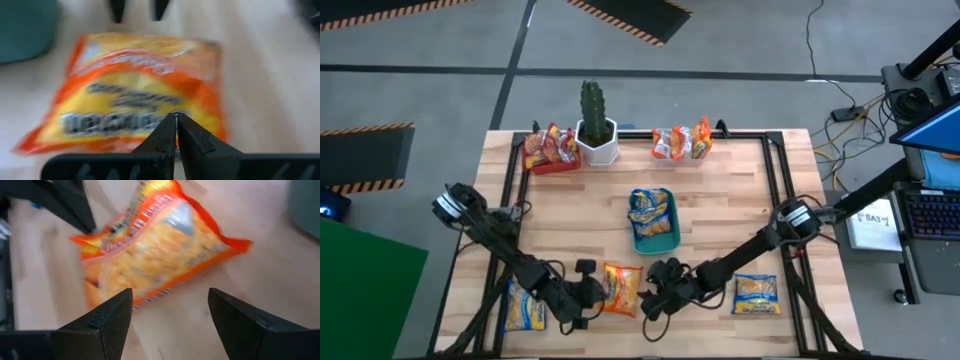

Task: Sort Maruchan noodles
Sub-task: Put the orange noodle pack into the transparent bin

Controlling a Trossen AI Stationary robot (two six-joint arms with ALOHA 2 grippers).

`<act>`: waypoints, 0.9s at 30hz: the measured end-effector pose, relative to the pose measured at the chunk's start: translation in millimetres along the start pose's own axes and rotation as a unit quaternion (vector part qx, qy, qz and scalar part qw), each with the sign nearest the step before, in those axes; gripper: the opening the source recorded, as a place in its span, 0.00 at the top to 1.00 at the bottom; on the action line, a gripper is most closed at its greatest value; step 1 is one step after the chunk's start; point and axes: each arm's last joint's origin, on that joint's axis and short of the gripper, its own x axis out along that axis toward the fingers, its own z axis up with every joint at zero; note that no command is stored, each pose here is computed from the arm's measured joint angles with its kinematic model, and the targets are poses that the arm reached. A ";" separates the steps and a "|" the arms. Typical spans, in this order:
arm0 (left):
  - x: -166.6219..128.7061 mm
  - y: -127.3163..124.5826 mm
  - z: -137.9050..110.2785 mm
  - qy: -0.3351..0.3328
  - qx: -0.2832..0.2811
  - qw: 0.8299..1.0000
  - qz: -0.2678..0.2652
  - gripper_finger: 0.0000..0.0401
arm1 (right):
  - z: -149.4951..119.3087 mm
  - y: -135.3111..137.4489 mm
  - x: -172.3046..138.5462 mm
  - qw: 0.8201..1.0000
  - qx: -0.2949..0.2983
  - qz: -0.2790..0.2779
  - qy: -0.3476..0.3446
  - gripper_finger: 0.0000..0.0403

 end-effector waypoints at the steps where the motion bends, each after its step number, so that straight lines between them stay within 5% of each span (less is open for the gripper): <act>1: -0.8 2.1 -1.2 0.001 0.005 1.000 0.017 1.00 | -1.6 -0.4 2.6 1.000 0.003 0.002 -0.002 0.38; 7: 4.5 14.2 -6.2 -0.012 0.013 0.994 0.104 1.00 | -4.6 -3.7 9.2 1.000 0.012 -0.007 -0.019 0.38; 27: 30.2 14.6 -20.8 -0.014 -0.004 0.993 0.119 1.00 | -0.4 -4.3 30.6 0.995 0.035 0.049 -0.083 0.38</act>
